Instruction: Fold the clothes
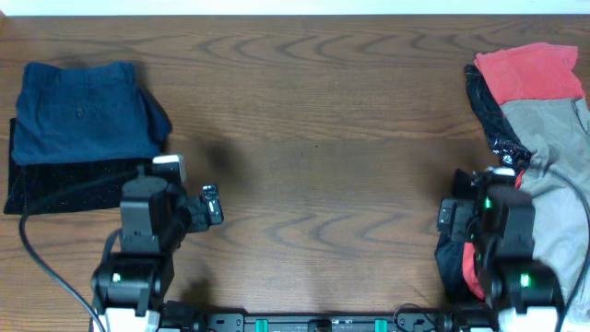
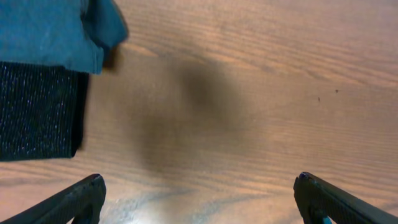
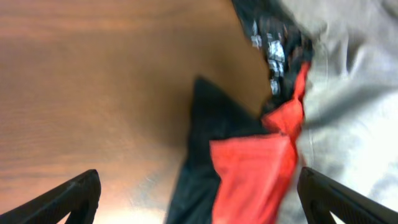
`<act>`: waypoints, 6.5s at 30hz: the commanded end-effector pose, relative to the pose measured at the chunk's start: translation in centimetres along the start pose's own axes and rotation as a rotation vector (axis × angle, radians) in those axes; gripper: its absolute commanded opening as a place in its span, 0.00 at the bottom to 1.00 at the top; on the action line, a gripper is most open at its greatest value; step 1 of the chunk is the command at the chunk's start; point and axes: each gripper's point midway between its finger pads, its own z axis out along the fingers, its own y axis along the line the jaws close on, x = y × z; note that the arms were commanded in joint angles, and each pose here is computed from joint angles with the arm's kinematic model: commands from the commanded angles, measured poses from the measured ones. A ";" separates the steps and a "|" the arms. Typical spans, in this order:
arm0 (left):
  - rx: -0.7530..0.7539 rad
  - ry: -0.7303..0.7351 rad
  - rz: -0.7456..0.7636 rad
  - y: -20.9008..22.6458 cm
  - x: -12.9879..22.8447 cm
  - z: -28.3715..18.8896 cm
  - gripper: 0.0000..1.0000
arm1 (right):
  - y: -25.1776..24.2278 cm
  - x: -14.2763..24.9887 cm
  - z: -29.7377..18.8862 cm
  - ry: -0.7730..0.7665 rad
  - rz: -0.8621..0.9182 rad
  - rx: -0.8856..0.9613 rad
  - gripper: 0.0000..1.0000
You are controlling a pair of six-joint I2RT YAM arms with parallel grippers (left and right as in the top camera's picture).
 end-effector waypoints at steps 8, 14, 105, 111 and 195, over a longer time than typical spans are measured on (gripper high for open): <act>0.003 0.034 -0.011 -0.3 -0.8 0.2 0.98 | -4.4 -0.1 3.1 0.203 0.173 0.282 0.98; 0.003 0.034 -0.011 -0.3 -0.8 0.2 0.98 | -9.3 4.0 4.2 0.339 0.333 0.542 0.73; 0.226 0.160 -0.183 -4.4 0.3 1.7 0.98 | 10.8 -6.1 2.3 0.286 -0.075 -0.304 0.99; 0.292 0.310 -0.243 -6.4 1.9 5.2 0.98 | 8.6 -3.9 1.9 0.410 0.002 -0.283 0.99; 0.564 -0.050 -0.107 -11.9 -26.2 4.8 0.06 | 0.7 7.4 13.7 0.936 0.062 0.042 0.01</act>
